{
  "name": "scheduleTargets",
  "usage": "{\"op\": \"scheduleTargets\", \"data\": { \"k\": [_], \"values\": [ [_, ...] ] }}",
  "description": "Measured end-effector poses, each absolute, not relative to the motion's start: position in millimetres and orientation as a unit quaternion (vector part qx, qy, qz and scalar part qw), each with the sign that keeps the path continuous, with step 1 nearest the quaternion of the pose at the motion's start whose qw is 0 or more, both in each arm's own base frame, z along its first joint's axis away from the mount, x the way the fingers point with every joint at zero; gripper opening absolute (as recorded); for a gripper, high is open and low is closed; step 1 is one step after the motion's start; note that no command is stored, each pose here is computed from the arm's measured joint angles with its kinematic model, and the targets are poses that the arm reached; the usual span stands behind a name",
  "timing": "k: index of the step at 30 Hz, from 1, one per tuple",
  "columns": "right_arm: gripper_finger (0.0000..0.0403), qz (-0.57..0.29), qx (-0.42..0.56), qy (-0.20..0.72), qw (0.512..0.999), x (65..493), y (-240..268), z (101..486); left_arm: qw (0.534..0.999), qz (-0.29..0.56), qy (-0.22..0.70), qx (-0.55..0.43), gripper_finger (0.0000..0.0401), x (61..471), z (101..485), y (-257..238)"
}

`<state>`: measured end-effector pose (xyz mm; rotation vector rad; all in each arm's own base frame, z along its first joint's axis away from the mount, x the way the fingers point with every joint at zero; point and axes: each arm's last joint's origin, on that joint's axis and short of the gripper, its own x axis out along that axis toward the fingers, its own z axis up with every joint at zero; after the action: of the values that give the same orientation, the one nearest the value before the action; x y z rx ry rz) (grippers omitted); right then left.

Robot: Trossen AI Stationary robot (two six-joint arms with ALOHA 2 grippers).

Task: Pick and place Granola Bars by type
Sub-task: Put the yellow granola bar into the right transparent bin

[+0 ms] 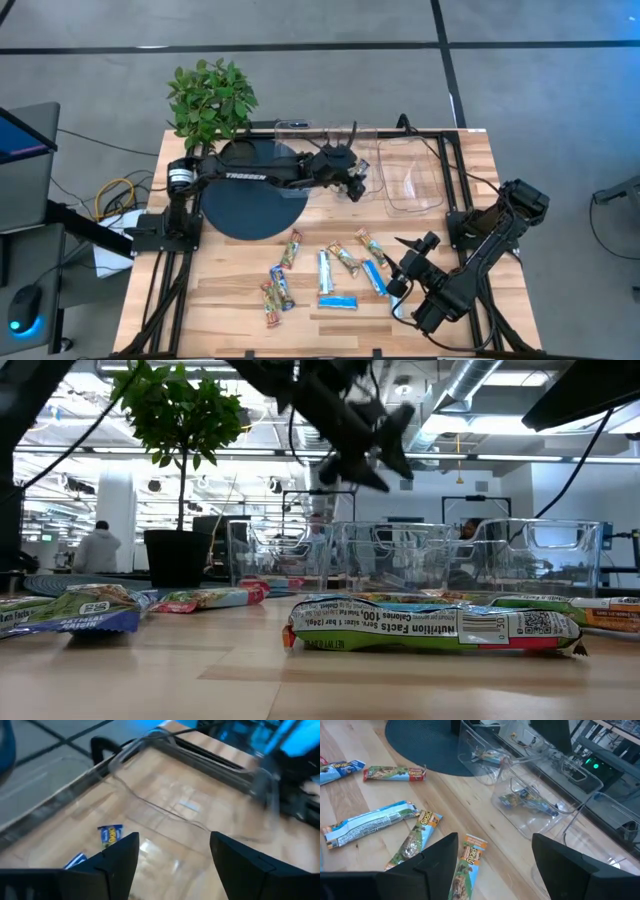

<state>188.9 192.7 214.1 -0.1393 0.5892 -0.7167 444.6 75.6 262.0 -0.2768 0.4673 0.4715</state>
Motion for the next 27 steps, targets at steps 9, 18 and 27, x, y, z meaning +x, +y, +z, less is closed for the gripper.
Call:
{"op": "scheduleTargets", "data": {
  "k": [9, 18, 27],
  "values": [
    [0.0249, -0.344, -0.072, 0.285, 0.892, 188.9, 192.7, 214.1, 0.93, 0.189, 0.315, -0.005, 0.0239, 400.6, 307.6, -5.9],
    [0.0249, -0.331, -0.094, 0.293, 0.892, 190.6, 194.0, 213.6, 0.879, 0.153, 0.446, 0.071, 0.0238, 355.8, 295.9, -86.5],
    [0.0249, -0.338, -0.1, 0.284, 0.892, 197.0, 189.8, 213.9, 0.85, 0.147, 0.494, 0.11, 0.0238, 323.5, 249.9, -130.2]
  ]
}}
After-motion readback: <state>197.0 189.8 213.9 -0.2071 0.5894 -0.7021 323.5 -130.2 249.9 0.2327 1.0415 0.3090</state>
